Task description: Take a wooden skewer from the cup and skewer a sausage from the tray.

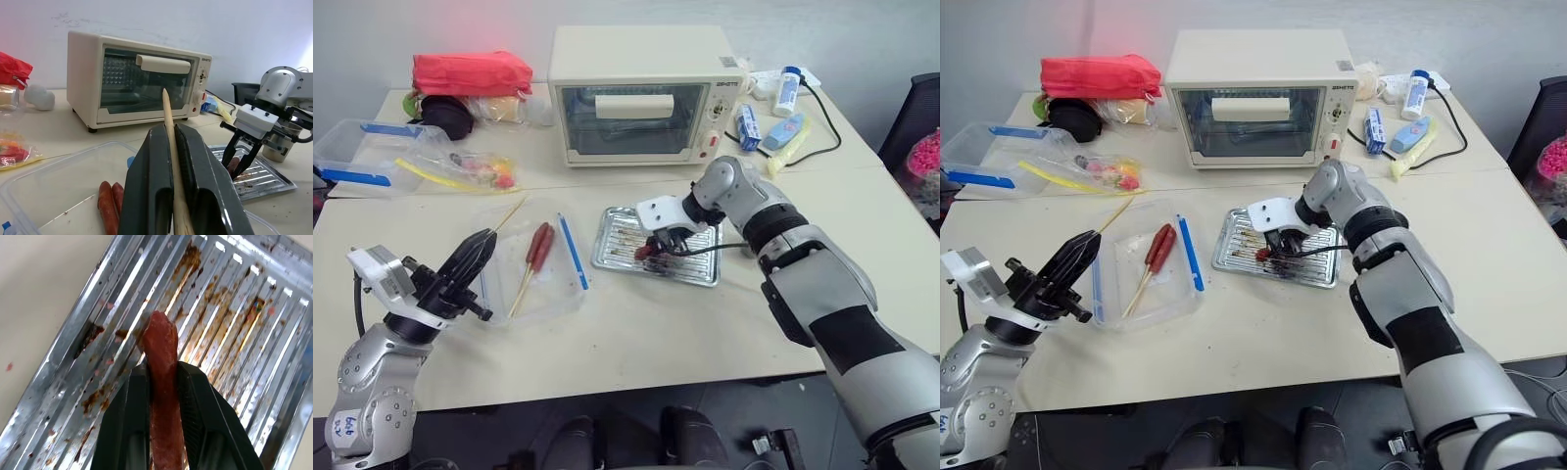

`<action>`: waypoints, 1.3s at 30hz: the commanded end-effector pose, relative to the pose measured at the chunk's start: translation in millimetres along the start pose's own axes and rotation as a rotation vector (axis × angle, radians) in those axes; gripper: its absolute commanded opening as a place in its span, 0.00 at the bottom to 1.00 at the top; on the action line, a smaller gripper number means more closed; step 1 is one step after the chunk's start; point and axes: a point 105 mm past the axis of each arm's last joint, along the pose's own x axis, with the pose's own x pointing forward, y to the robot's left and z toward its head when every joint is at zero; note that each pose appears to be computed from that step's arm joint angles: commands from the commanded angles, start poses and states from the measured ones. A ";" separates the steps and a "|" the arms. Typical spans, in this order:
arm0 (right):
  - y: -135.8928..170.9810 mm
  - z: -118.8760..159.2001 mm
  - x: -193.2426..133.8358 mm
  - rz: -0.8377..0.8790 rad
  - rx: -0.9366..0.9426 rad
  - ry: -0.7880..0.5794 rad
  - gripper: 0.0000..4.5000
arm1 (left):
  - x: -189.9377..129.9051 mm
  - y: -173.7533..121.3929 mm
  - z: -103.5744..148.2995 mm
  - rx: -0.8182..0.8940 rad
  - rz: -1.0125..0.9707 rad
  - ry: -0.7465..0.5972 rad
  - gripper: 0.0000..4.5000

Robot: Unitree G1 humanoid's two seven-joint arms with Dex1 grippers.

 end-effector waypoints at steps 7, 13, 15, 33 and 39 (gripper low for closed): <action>3.4 -6.9 -5.6 0.013 0.076 -0.030 0.07 | 3.4 -4.9 4.5 0.038 -0.042 -0.012 0.00; 1.5 3.4 -24.3 0.005 0.033 -0.140 0.07 | 10.7 -16.0 3.0 0.067 -0.144 0.036 0.00; 3.5 8.5 -36.8 0.021 -0.012 -0.187 0.07 | 12.9 -27.9 -3.8 0.099 -0.250 0.114 0.00; 59.6 41.8 -57.4 0.125 -0.145 -0.263 0.07 | 32.6 -72.0 -37.6 0.068 -0.643 0.292 0.00; 65.9 44.7 -57.3 0.133 -0.126 -0.263 0.07 | 34.0 -73.2 -40.4 0.064 -0.654 0.293 0.00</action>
